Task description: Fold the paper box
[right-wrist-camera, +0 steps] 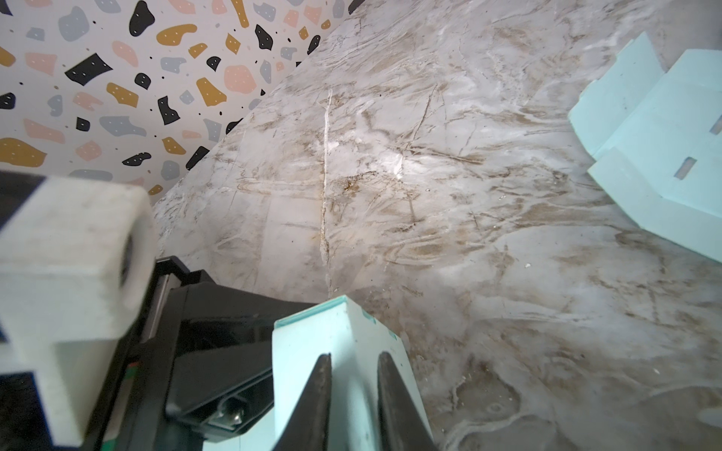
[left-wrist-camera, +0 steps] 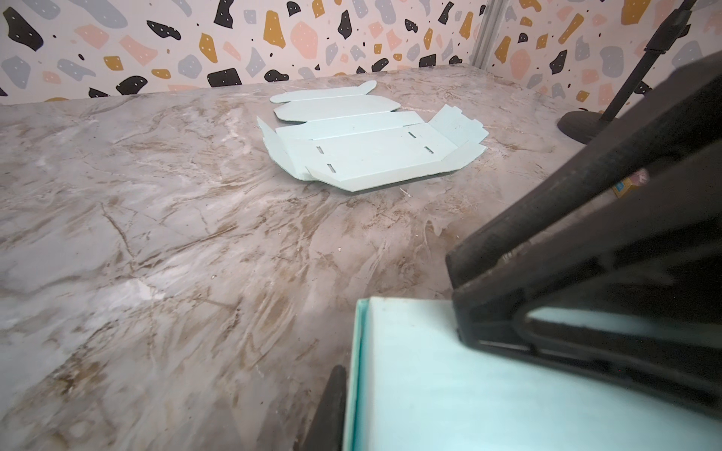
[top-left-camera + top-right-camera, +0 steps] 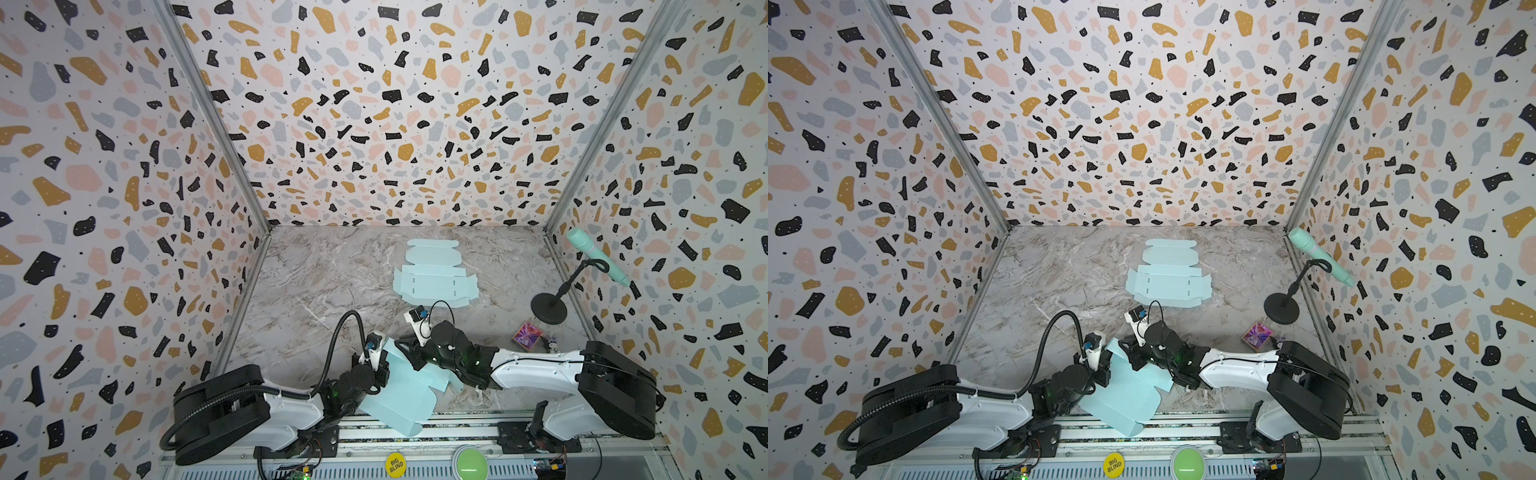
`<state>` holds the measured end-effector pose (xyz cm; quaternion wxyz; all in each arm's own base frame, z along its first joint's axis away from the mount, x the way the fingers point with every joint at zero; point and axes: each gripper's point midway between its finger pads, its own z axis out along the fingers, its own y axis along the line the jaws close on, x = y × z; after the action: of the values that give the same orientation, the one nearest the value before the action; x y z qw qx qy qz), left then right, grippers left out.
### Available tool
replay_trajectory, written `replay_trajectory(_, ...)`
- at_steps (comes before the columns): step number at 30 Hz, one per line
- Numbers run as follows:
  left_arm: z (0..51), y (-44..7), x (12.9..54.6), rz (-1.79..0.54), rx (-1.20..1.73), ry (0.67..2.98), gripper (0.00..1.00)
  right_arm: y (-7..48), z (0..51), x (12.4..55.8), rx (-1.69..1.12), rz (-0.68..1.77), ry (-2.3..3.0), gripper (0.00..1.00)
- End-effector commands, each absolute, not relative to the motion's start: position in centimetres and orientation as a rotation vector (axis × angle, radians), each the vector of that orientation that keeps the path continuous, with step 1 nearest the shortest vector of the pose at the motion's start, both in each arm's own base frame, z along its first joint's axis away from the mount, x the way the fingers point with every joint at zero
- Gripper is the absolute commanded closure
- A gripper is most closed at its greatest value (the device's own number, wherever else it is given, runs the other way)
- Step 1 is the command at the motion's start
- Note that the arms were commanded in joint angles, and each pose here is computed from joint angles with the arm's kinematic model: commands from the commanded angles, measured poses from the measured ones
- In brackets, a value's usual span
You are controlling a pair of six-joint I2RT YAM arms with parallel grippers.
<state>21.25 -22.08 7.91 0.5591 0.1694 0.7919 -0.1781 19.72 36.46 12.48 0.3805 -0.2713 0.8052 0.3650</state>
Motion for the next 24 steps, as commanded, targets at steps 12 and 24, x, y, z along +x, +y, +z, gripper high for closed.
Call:
replay_trajectory(12,9.4,-21.3,21.9,-0.404,0.302,1.849,0.95,34.1,16.3,19.4,-0.706,0.821,2.062,0.61)
replay_trajectory(24,11.7,-16.9,22.5,-0.340,-0.007,1.872,0.97,28.1,22.1,18.3,-0.623,0.757,1.962,0.92)
